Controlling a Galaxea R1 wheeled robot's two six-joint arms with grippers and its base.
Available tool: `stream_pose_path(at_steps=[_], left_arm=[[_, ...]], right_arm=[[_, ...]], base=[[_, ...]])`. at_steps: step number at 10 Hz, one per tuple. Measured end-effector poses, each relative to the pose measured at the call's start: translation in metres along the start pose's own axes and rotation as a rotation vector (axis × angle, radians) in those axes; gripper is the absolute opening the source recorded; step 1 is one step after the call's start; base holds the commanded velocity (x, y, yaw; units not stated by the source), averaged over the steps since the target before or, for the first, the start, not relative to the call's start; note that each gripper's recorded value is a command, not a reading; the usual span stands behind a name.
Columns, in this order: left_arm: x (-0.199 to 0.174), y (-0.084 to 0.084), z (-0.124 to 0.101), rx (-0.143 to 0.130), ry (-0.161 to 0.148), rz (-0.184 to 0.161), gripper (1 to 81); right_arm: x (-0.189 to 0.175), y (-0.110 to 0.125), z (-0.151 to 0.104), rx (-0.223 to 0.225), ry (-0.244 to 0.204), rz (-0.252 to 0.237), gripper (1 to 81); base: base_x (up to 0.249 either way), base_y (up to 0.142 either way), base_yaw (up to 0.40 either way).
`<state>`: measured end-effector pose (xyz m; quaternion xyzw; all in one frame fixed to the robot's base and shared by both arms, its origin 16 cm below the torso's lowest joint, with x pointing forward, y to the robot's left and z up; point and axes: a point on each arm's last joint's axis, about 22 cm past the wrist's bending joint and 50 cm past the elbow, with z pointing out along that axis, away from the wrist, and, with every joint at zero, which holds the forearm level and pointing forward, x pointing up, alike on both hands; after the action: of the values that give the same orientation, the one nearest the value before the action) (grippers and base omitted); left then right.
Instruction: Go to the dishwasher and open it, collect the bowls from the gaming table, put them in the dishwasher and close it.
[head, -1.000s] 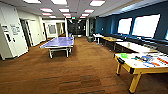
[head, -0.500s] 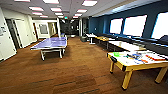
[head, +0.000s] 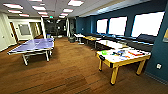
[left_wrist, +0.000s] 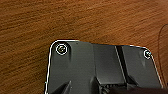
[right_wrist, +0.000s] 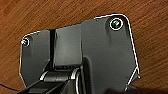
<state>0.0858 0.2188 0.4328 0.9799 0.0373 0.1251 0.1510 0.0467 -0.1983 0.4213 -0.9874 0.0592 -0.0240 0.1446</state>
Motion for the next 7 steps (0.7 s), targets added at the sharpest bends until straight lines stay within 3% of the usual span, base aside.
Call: stream_pose_path(at_steps=[7], left_arm=[[-0.0004, -0.0002, -0.0001, 0.0, -0.001, -0.001, 81.1]], right_arm=[[0.0005, 0.0, 0.0, 0.0, 0.001, 0.0, 81.1]], base=[[0.0, 0.0, -0.356]])
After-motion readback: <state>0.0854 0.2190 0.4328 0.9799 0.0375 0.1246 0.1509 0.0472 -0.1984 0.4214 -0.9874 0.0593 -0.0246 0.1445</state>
